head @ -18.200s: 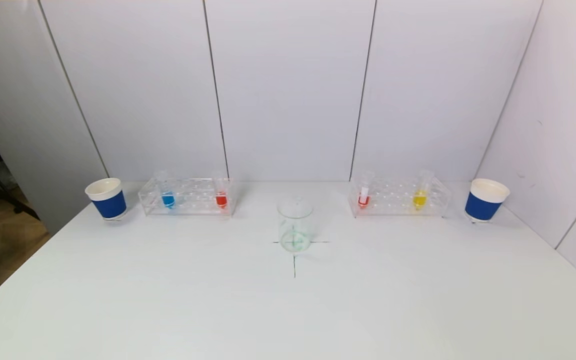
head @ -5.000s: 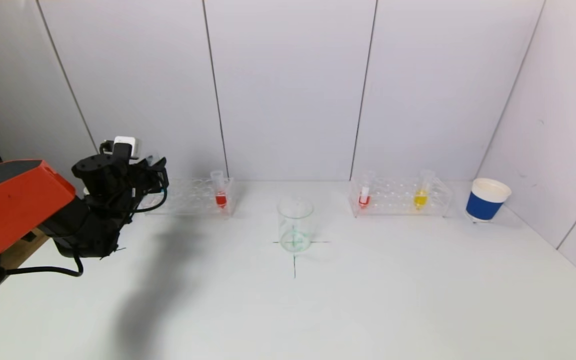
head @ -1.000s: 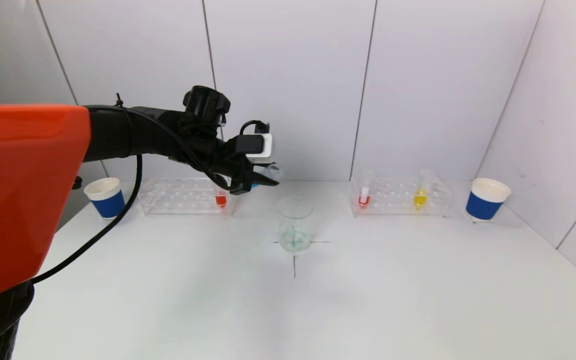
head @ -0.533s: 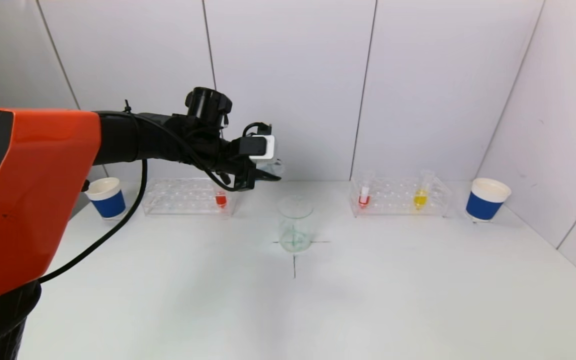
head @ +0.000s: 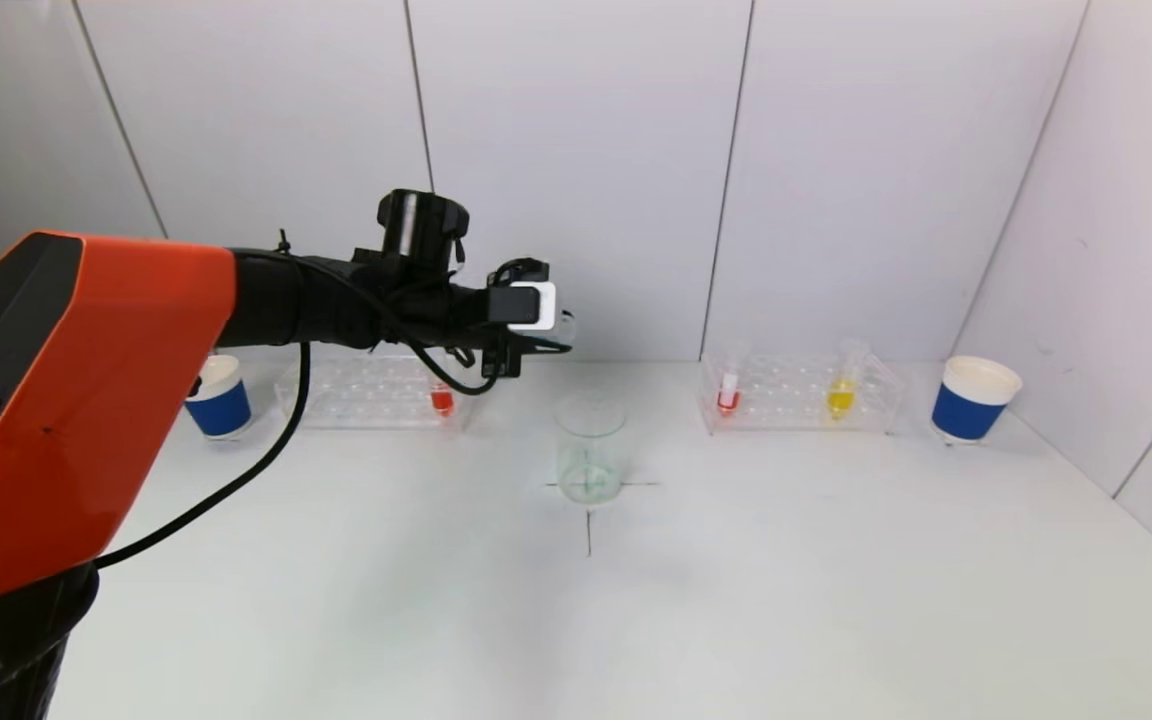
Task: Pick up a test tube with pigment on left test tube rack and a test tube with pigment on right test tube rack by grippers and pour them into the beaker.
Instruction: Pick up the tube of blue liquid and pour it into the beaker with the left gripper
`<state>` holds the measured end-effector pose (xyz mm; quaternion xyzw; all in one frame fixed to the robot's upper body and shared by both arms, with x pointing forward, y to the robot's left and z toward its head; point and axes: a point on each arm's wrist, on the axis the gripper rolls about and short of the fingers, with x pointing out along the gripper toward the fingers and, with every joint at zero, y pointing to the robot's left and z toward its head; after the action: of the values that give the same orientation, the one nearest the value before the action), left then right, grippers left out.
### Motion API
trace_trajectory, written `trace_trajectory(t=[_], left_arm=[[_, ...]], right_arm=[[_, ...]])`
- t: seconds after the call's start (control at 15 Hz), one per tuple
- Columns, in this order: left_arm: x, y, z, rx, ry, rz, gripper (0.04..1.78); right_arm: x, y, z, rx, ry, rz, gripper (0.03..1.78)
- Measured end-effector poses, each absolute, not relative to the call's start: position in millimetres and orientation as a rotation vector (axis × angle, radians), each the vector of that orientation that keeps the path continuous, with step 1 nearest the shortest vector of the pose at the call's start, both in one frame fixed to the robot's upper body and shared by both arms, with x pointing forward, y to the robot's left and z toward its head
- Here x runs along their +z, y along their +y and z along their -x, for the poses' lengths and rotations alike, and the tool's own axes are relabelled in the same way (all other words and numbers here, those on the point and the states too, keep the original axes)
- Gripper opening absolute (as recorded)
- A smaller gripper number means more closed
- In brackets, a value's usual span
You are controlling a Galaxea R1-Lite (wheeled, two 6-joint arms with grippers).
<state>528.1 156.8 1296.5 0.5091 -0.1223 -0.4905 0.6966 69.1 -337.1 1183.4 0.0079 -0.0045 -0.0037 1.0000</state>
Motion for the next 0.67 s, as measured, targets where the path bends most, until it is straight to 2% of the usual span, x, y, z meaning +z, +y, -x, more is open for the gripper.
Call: trace_trajectory(t=[0.67], left_arm=[[1274.1, 153.3, -535.5, -1.043, -0.432, -1.197, 0.45]], right_arm=[[1183.4, -337.1, -69.1, -0.008, -0.009, -0.016, 1.77]])
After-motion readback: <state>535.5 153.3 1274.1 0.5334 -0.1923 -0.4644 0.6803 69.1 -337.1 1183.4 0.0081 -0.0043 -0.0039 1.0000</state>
